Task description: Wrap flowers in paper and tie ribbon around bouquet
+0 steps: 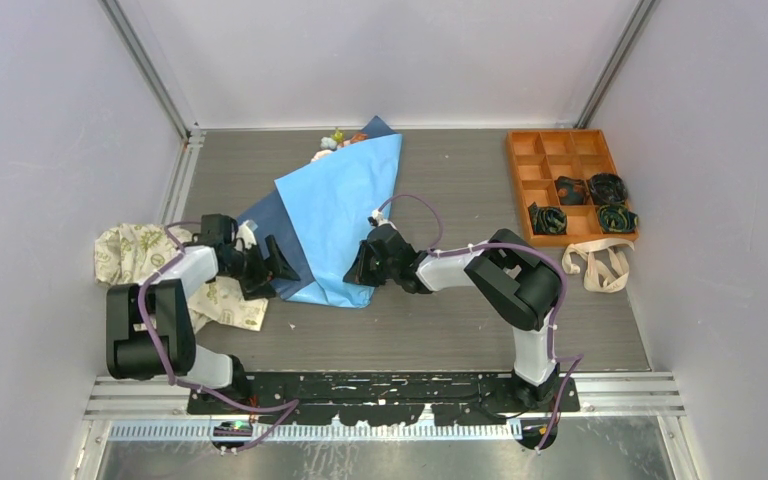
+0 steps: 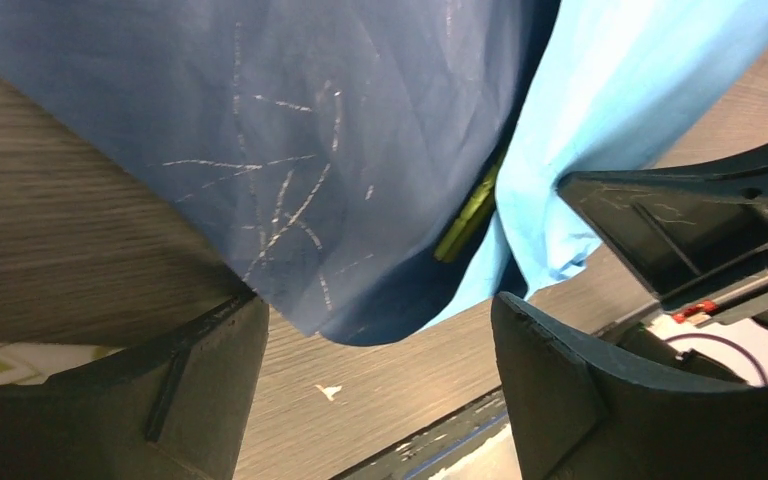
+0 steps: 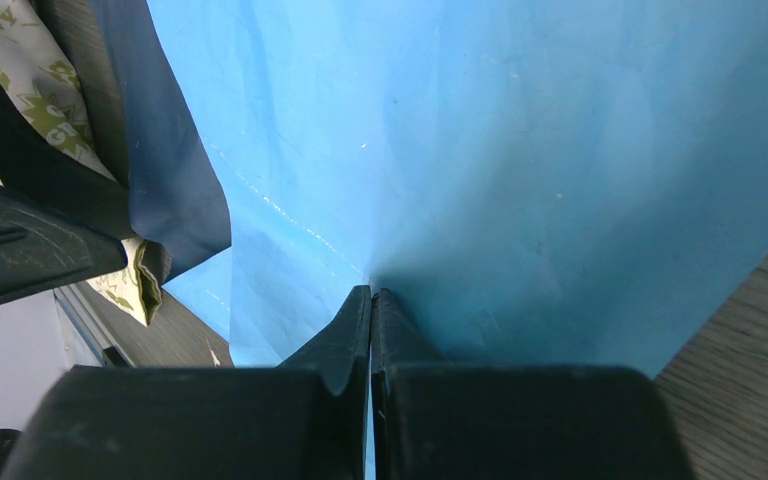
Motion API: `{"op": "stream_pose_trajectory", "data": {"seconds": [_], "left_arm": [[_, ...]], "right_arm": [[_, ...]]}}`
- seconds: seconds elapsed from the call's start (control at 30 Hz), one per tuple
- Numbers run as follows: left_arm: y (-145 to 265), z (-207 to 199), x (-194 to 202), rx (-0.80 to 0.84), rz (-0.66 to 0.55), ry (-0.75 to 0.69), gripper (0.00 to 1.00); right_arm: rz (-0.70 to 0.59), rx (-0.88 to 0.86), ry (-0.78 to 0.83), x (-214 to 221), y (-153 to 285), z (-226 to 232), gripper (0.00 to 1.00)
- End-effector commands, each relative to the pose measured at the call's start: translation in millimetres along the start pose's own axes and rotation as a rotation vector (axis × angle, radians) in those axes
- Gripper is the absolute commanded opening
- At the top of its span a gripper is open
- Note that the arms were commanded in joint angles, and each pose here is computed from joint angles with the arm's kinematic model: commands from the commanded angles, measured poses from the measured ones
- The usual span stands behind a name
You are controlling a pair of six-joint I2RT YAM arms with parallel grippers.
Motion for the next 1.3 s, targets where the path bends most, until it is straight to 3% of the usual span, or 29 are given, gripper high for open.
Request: {"op": "stream_pose_trajectory", "data": {"seconds": [0.0,0.27,0.43,0.53,0.93,1.27], "left_arm": [[-13.0,0.8,-0.6,0.014,0.006,0.035,0.83],[-39.5,20.1,-6.9,-0.059,0.081,0.050,0.75],[-21.0,14.1,-18.5,-0.026,-0.034,0.028,0.69],[-3.3,-5.9,-23.4,0.077,-0.131,-0.006,0.67],[7.4,-30.6,-40.5,0.201,-0.202,-0.038,0.65],[23.9,-20.3,-59.1,0.210,-0.303,-0.016,0.62]], "right_arm": [[0.088,0.161,0.025,24.6,-0.5,-38.0,0.01],[0.094,0.162,0.030,25.4,-2.1,-38.7,0.01],[0.100,0.156,0.032,25.8,-4.1,-38.2,0.01],[0.105,0.152,0.036,26.1,-6.0,-38.3,0.01],[0.117,0.158,0.040,29.7,-5.5,-41.3,0.01],[0.125,0.154,0.044,30.4,-5.6,-40.8,0.01]]}}
Point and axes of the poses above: each gripper's point midway between its finger pads, its own y axis back along the fingers, its own z axis along the line the jaws close on, x = y × z, the point moved 4 cm from there along y, back along the fingers, and after that the axes turned 4 degrees about y, right-handed, at the moved point
